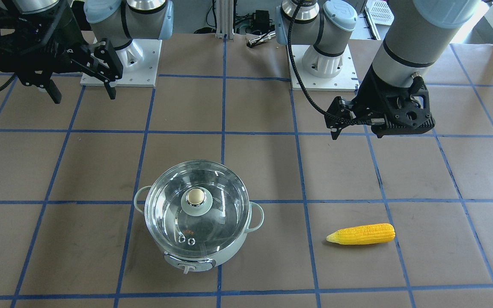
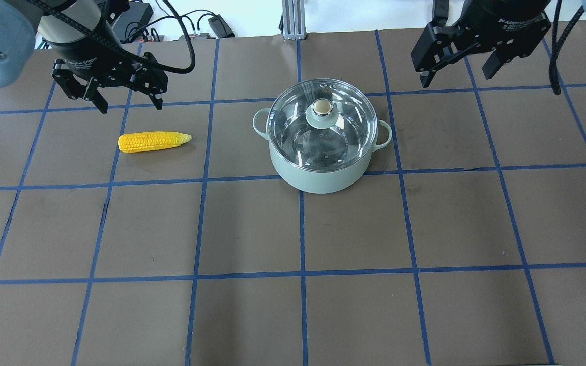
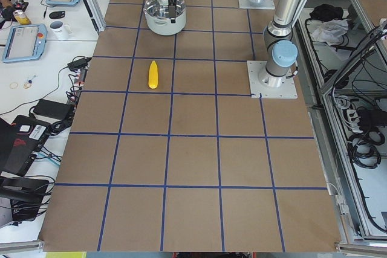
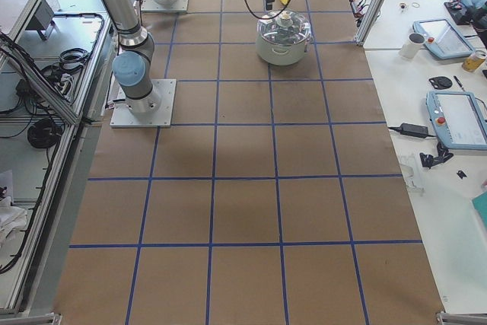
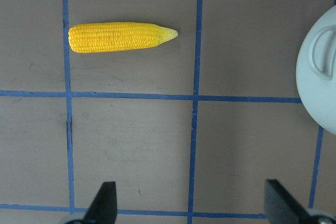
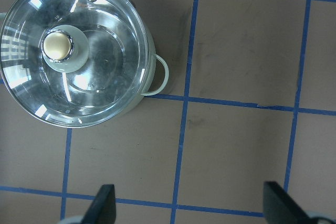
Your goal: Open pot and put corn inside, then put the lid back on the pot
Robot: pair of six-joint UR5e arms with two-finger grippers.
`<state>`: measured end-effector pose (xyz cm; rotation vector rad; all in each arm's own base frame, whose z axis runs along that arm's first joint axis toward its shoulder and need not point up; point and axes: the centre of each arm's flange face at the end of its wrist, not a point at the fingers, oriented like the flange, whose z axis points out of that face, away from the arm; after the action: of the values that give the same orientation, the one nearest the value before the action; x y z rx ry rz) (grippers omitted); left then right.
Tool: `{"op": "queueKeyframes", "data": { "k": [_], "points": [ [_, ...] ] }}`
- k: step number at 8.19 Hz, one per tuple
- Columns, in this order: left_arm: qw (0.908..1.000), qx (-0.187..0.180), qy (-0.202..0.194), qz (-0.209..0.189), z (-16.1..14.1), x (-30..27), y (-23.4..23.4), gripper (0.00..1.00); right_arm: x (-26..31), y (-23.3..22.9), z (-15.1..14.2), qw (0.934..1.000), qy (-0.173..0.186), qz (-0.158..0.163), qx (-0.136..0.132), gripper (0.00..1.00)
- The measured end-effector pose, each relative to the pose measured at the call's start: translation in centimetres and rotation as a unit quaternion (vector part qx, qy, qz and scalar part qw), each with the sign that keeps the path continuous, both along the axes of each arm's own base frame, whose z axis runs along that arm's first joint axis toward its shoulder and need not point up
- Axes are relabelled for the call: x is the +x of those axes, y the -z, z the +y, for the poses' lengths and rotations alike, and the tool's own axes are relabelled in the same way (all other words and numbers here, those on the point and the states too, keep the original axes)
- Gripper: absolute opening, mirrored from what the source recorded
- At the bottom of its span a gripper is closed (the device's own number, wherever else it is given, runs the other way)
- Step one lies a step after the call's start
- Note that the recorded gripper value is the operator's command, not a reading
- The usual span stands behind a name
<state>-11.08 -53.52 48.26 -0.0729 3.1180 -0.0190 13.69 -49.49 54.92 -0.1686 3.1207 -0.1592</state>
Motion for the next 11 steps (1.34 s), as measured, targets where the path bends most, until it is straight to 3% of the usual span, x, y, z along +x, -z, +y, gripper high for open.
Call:
{"op": "queueKeyframes", "data": {
  "k": [4, 7, 8, 10, 11],
  "points": [
    [1.0, -0.004, 0.0, 0.005, -0.1, 0.0, -0.1, 1.0, 0.1, 0.2, -1.2, 0.9998, 0.013, -0.003, -0.013, 1.0],
    [0.9986, -0.034, -0.037, 0.019, -1.6, 1.3, 0.1, 1.0, 2.5, 3.1, -5.8, 0.9977, 0.059, -0.015, -0.029, 1.0],
    [0.9934, -0.047, -0.101, 0.025, -2.3, 2.4, 0.3, 1.0, 4.6, 4.8, -7.7, 0.9958, 0.084, -0.02, -0.03, 1.0],
    [0.9631, -0.099, -0.247, 0.039, -3.8, 5.2, -0.1, 1.0, 9.8, 9.6, -10.7, 0.9898, 0.134, -0.034, -0.034, 1.0],
    [0.9475, -0.108, -0.298, 0.042, -4.4, 6.1, 0.2, 1.0, 11.6, 11.9, -11.7, 0.9847, 0.167, -0.041, -0.03, 1.0]
  ]
}}
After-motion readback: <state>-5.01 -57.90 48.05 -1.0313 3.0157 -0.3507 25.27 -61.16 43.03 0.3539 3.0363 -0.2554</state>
